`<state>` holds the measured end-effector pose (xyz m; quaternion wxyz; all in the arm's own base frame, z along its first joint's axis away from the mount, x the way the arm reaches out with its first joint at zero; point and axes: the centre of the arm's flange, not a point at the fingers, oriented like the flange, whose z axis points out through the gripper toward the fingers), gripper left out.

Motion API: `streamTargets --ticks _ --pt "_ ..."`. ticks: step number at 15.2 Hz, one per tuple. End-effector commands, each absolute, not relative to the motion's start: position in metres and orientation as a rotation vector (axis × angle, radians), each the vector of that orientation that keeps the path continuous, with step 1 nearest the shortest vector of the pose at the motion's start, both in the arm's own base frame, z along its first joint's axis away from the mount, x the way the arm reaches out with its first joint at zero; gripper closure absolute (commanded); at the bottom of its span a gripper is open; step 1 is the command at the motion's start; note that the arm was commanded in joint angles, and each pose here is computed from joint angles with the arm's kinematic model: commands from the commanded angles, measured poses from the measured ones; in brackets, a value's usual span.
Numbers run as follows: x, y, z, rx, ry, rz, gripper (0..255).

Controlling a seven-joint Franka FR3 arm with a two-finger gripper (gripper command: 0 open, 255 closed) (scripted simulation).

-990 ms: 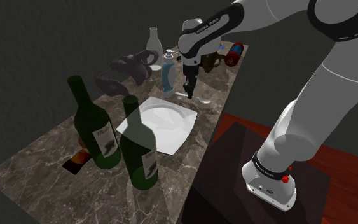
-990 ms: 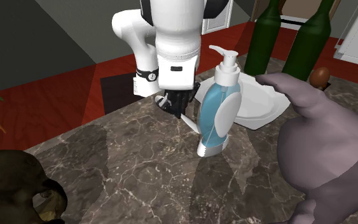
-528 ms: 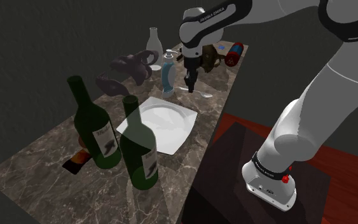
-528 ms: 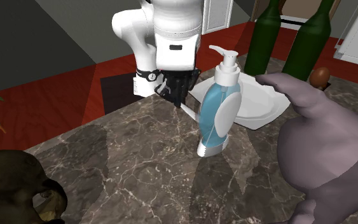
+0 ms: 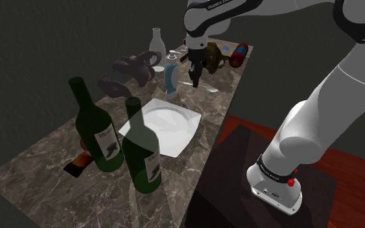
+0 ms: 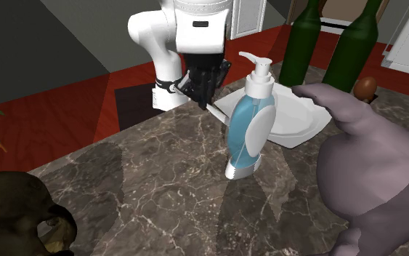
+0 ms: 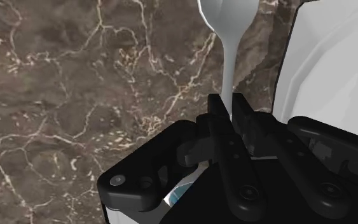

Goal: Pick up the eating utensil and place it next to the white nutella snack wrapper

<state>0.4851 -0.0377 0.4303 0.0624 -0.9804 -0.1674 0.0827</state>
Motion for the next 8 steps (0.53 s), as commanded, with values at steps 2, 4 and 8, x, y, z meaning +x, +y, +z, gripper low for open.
streamTargets --ticks 2,4,8 --pt "0.480 -0.012 0.434 -2.963 -0.506 0.251 255" --pt "0.475 0.014 0.434 -2.963 -0.506 0.251 255" --pt "0.464 0.066 0.434 -2.963 -0.506 0.251 255"
